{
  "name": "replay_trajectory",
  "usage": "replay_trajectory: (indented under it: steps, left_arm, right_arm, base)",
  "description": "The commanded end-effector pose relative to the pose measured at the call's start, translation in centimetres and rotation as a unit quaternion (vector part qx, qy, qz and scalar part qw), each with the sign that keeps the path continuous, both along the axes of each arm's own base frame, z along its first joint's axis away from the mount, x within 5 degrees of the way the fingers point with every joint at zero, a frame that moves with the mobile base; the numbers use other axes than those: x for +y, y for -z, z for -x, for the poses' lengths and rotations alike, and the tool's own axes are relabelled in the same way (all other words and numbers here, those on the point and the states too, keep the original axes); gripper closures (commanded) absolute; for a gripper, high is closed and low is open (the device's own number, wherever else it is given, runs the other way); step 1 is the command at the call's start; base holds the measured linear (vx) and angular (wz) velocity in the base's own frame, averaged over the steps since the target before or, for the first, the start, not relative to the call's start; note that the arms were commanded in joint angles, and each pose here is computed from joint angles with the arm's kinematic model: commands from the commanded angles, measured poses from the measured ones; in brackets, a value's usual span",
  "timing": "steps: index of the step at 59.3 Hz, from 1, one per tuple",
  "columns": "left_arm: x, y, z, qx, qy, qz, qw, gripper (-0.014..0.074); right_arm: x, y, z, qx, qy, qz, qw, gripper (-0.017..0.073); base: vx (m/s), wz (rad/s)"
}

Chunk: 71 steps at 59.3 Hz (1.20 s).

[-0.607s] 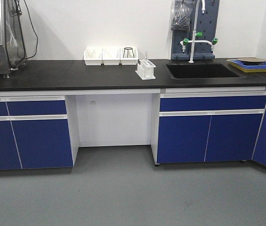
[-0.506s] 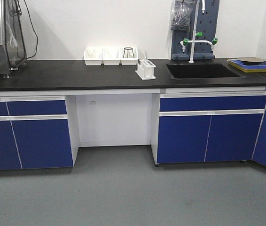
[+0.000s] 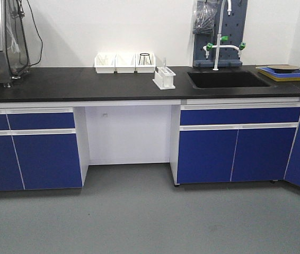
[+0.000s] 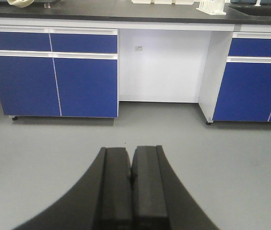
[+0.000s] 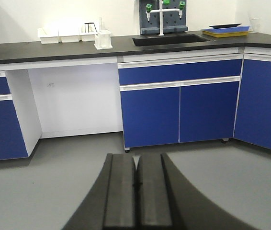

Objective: Flip and reinsert test tube from rack
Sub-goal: 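Drive the base toward the white test-tube rack on the bench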

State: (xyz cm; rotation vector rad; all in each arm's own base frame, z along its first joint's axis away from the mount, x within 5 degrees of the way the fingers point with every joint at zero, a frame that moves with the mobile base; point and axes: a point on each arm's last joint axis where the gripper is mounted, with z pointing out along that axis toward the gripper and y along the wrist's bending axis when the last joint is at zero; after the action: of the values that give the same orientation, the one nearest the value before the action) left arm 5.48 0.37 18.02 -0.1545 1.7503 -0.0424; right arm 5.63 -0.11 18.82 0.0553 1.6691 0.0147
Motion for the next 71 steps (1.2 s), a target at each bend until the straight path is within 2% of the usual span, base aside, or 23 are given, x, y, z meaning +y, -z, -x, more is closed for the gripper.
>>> replay_trajectory:
  steps: [1,32,71]
  left_arm:
    - [-0.09,-0.70,-0.04,-0.044,0.006,0.000,0.999,0.0600]
    - [-0.09,-0.70,-0.04,-0.044,0.006,0.000,0.999,0.0600]
    - [-0.09,-0.70,-0.04,-0.044,0.006,0.000,0.999,0.0600]
  right_arm:
    - [-0.07,-0.70,0.01,-0.041,0.005,0.004,0.999,0.0571]
    - [-0.07,-0.70,0.01,-0.041,0.005,0.004,0.999,0.0571]
    - [-0.07,-0.70,0.01,-0.041,0.005,0.004,0.999,0.0571]
  base:
    - [0.00,-0.01]
    - [0.11,0.02]
    - [0.37,0.02]
